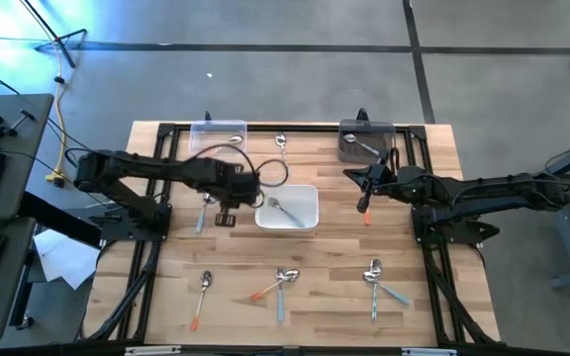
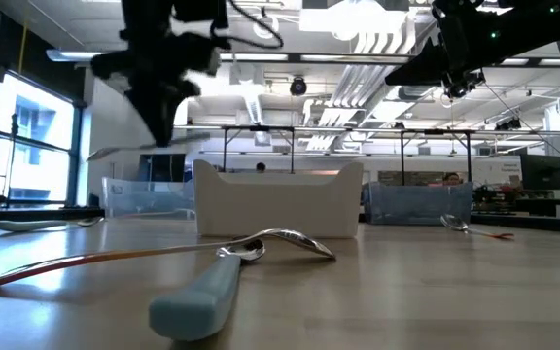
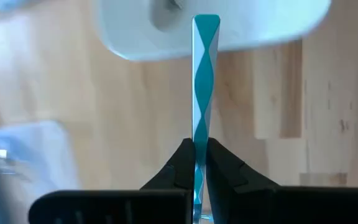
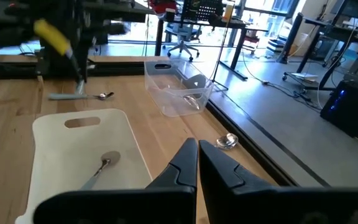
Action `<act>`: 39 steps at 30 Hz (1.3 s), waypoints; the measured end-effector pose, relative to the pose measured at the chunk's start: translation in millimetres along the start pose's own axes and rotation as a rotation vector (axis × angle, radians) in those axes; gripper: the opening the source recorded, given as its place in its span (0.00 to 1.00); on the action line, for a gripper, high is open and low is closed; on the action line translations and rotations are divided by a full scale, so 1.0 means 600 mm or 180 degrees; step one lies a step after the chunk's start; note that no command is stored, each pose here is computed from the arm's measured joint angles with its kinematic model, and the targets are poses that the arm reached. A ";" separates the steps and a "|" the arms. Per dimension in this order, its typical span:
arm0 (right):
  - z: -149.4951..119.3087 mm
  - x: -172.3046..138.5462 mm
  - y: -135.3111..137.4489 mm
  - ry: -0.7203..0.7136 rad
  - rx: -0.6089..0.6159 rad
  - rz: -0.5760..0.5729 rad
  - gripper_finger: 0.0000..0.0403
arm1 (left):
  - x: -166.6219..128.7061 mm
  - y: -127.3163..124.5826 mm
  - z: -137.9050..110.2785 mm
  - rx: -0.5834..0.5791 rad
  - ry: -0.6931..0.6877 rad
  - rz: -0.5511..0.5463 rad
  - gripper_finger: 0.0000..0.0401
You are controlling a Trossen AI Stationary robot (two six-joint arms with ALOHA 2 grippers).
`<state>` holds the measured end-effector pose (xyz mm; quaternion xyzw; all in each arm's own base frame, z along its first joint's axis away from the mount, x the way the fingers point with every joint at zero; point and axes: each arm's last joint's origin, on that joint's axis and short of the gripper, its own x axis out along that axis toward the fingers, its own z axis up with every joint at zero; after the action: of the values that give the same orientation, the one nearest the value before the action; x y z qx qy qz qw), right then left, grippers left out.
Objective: Sort silverware by color (type)
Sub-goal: Put the blue patterned spoon into the white bin
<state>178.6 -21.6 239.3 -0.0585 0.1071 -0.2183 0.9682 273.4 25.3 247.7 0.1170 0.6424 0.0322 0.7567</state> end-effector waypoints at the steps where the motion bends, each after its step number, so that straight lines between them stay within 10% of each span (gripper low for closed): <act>1: 0.000 0.000 0.000 0.0006 -0.0002 0.0001 0.00 | -0.010 0.008 0.005 -0.0009 -0.0053 0.0049 0.01; 20: -0.001 0.000 -0.002 0.0038 -0.0085 -0.0163 0.00 | -0.006 0.186 0.200 0.0242 -0.0958 0.0254 0.01; 39: 0.011 -0.054 0.000 -0.0054 -0.0073 -0.0833 0.00 | 0.147 0.144 0.358 0.1052 -0.1217 0.0150 0.01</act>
<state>151.4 -6.9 251.7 -0.0848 0.0929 -0.3411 0.9316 507.9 97.4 213.0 0.2581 0.4813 -0.0783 0.8340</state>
